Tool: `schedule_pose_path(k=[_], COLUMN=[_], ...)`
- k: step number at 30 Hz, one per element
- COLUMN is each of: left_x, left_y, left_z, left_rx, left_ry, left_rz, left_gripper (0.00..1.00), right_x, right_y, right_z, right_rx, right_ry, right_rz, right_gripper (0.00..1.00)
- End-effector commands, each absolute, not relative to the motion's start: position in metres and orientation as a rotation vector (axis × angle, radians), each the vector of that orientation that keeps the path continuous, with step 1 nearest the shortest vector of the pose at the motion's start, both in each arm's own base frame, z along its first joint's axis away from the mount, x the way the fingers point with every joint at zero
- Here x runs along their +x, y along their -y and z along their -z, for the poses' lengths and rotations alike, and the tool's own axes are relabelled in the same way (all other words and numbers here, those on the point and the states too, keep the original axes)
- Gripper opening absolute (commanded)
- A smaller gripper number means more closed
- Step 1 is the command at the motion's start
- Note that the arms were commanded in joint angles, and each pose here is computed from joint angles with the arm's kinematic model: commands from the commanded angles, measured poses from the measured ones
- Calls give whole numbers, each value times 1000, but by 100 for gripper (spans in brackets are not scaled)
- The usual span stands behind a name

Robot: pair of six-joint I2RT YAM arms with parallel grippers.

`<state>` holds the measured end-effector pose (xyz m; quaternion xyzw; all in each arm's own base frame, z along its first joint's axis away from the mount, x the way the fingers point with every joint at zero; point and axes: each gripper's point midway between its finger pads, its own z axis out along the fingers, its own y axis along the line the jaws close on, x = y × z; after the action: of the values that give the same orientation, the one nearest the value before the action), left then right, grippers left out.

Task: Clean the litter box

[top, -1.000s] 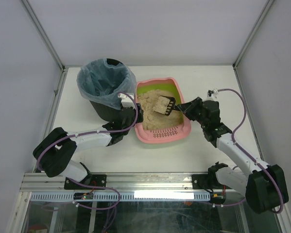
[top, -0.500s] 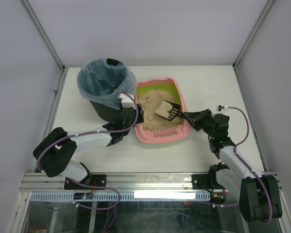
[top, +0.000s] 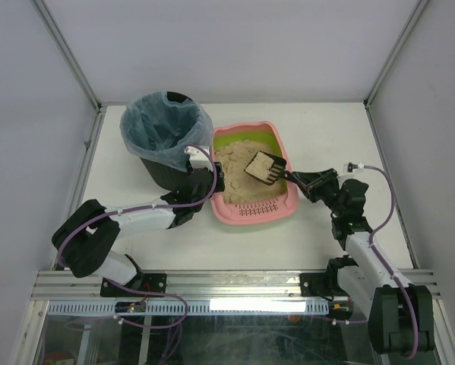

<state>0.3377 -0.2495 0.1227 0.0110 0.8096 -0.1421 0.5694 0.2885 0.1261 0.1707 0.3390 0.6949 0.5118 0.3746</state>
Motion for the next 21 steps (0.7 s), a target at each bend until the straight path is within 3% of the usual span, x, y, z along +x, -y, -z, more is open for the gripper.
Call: schedule_pose_path(k=[1, 4, 8, 11, 14, 18, 21], left_x=[342, 343, 343, 344, 345, 346, 346], left_y=[254, 258, 259, 259, 262, 264, 262], left_z=[-141, -141, -139, -138, -137, -136, -137], left_rx=[5, 11, 14, 17, 20, 28, 26], left_ry=[-1845, -1848, -1853, -1855, -1859, -1862, -1860], left_rz=[371, 385, 380, 376, 380, 376, 368], left_gripper=[57, 58, 58, 58, 58, 57, 57], right_x=[293, 298, 294, 300, 297, 305, 301], right_y=[-141, -125, -154, -127, -154, -125, -154], right_z=[-215, -203, -224, -217, -235, -220, -232], right_rx=[683, 823, 624, 790, 588, 785, 603], right_ry=[-1713, -1664, -1714, -1645, -1716, -1653, -1722], right_rz=[-1431, -1411, -1472, -1388, -1442, -1369, -1455], right_gripper=[0, 0, 0, 0, 0, 0, 0])
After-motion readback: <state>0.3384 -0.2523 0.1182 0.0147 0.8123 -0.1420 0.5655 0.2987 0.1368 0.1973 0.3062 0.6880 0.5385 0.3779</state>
